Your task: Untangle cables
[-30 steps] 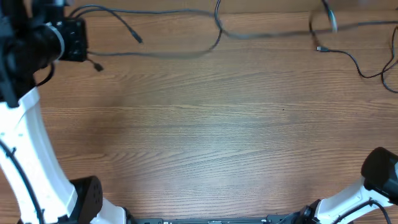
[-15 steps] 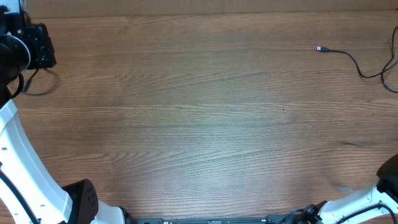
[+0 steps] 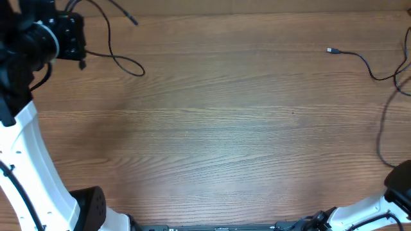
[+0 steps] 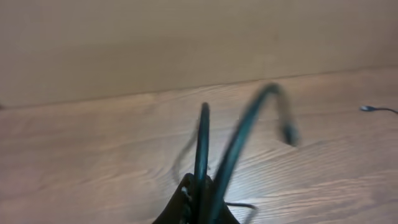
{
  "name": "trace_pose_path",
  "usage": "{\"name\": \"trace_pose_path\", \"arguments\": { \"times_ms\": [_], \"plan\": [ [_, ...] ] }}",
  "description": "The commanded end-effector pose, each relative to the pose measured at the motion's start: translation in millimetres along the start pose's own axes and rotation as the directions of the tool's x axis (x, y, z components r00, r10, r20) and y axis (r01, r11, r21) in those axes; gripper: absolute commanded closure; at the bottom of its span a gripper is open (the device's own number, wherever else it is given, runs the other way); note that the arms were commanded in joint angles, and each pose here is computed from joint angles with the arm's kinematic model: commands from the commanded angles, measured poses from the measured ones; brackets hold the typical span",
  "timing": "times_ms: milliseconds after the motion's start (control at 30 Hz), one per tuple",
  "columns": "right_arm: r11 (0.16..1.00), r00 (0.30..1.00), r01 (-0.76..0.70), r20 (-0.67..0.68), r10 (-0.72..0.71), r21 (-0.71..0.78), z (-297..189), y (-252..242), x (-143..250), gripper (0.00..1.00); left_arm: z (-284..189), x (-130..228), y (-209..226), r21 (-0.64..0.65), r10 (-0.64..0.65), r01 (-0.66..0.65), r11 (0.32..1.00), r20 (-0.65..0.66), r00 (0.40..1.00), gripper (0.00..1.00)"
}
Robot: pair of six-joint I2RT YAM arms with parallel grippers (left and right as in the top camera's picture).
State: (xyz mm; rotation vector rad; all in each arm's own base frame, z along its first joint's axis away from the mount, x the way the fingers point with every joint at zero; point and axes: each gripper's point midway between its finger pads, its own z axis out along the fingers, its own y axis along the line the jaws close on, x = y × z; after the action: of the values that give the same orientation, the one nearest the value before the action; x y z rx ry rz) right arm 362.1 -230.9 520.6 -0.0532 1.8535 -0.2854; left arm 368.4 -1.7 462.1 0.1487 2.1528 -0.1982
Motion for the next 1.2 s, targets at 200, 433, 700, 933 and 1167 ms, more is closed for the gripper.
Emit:
{"name": "trace_pose_path", "arguments": {
  "times_ms": [200,433,700,933,1167],
  "plan": [
    [0.977,0.991,0.133,-0.014,-0.132,0.170,27.4,-51.0,5.1,0.96,-6.8,-14.9,-52.5,0.122,0.072,-0.081,0.989,0.072,0.995,0.96],
    [0.929,0.986,0.145,-0.124,-0.109,0.340,71.7,-110.0,46.9,0.96,9.5,-18.6,-85.5,0.151,0.135,-0.145,0.978,0.077,0.988,0.96],
    [0.834,0.962,0.235,0.001,-0.272,0.499,65.4,-141.9,-3.2,0.96,49.2,-2.4,-110.2,0.151,0.195,-0.191,0.970,-0.016,0.981,0.96],
    [0.768,0.883,0.258,0.179,-0.433,0.586,15.6,-128.4,-81.8,0.96,78.5,5.5,-116.9,0.171,0.205,-0.192,0.966,-0.064,0.977,0.96],
    [0.711,0.861,0.315,0.125,-0.492,0.629,4.9,-140.0,-81.8,0.96,86.6,3.7,-115.1,0.160,0.215,-0.203,0.966,-0.061,0.975,0.96]
  ]
}}
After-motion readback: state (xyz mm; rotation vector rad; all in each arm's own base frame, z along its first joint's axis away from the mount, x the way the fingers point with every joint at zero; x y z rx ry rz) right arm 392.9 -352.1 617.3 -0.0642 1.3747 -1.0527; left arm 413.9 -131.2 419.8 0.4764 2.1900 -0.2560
